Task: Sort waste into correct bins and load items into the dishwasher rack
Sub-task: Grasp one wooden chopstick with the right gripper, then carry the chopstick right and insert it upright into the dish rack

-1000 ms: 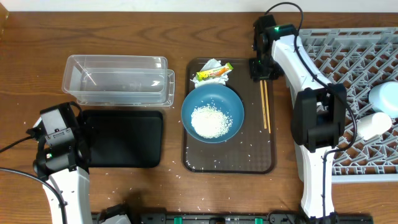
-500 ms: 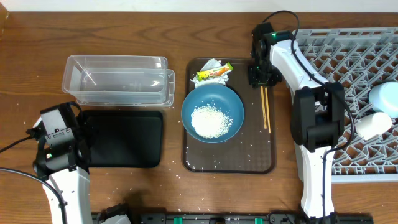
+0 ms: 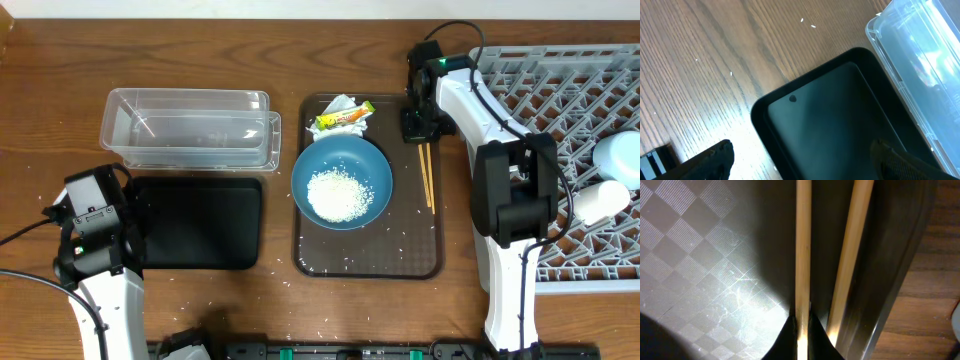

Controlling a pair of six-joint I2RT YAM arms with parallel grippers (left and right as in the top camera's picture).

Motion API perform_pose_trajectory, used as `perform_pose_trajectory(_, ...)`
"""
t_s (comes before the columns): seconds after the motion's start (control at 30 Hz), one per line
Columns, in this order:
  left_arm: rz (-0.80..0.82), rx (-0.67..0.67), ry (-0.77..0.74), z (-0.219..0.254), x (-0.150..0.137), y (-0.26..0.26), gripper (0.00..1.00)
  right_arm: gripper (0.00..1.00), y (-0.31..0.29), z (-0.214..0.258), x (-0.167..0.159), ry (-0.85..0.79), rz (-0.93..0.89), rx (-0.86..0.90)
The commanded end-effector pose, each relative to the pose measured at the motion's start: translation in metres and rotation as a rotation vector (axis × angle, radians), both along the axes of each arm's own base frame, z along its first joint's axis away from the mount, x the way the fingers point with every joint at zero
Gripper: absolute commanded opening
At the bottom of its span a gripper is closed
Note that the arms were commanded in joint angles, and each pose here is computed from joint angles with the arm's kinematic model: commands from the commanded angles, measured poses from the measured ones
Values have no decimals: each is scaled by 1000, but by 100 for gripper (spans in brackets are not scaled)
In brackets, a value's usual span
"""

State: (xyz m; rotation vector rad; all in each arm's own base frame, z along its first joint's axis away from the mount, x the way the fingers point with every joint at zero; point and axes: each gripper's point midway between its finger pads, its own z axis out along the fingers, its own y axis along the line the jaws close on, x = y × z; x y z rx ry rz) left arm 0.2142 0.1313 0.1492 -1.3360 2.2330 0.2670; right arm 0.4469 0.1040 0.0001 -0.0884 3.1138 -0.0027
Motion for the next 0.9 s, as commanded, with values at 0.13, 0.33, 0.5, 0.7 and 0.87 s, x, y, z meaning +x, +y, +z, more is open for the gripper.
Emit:
perform_pose_trajectory(0.13,18,11,-18,7,0,3,89,1,23,-13,-15,91,-8,122)
perform_pose_trajectory(0.33,18,11,-18,7,0,3,90,1,20,40,8,37,-22,139)
perform_pose_trajectory(0.5,18,11,-18,7,0,3,89,1,-11,94,31,-56,-39,112)
perform_pose_trajectory(0.7,18,11,-18,7,1,3,89,1,-69,141,44,-143,-114,68)
perform_pose_trajectory(0.87,18,11,-18,7,0,3,89,1,-115,149,42,-148,-108,62)
